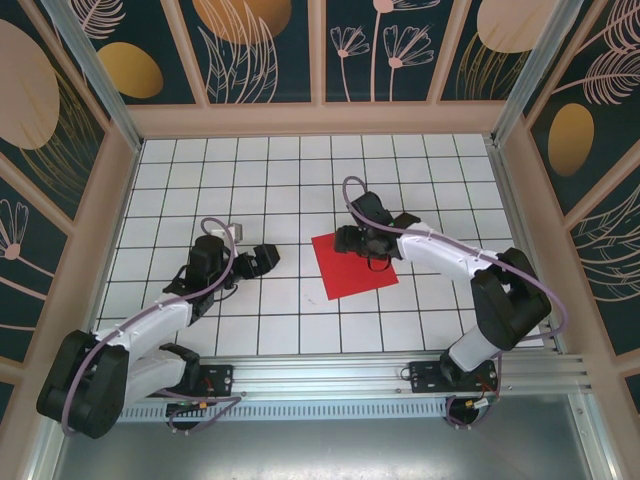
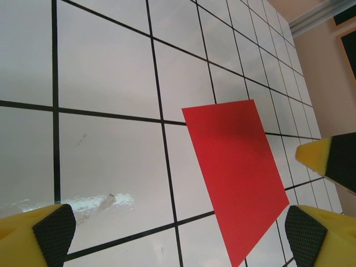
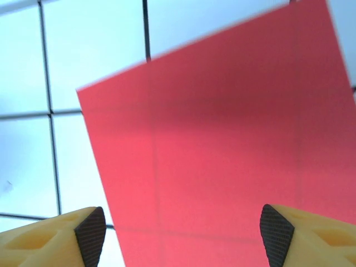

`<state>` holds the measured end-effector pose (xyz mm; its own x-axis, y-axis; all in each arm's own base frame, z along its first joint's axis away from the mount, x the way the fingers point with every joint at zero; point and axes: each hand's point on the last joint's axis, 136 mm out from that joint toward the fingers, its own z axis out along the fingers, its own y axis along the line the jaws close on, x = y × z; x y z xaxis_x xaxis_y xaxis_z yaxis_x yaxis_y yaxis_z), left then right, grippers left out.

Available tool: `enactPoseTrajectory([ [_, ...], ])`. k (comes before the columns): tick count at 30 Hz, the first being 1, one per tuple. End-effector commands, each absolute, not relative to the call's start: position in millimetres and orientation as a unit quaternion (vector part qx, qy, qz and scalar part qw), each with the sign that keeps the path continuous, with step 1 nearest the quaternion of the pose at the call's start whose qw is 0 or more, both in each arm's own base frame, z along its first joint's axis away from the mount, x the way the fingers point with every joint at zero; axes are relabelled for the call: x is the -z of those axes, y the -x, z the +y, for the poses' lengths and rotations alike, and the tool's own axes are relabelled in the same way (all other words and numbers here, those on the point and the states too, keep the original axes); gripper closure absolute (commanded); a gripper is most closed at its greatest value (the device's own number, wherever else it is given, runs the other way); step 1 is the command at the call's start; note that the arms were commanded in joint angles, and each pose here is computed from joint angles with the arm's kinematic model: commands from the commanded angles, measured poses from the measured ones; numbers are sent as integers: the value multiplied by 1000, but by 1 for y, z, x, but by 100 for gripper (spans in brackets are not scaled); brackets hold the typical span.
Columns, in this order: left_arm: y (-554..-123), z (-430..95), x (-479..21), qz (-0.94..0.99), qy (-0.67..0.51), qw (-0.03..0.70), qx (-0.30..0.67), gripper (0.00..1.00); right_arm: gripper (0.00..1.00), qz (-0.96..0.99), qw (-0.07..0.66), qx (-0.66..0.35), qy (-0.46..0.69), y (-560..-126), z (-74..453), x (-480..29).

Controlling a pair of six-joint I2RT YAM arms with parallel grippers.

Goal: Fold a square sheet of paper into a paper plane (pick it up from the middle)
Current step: Move the square sheet of paper to the center of the table, then fold the square sheet of paper in half at the center of the table.

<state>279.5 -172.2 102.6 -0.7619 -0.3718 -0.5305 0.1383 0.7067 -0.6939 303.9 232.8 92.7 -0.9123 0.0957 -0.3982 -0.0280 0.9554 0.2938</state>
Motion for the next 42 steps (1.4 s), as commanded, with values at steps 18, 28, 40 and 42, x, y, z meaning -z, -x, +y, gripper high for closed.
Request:
enactPoseTrajectory([
  [18, -284, -188, -104, 851, 48, 333, 403, 2, 13, 991, 100, -34, 78, -300, 247, -40],
  [28, -283, -196, -108, 850, 26, 322, 415, 1, 11, 993, 75, -9, 87, -298, 231, -20],
  [40, -278, -194, -102, 856, 26, 314, 410, 1, 16, 994, 11, -17, 105, -276, 231, 18],
  [42, -278, -194, -103, 857, 24, 313, 409, 1, 18, 994, 16, -12, 104, -279, 229, 15],
])
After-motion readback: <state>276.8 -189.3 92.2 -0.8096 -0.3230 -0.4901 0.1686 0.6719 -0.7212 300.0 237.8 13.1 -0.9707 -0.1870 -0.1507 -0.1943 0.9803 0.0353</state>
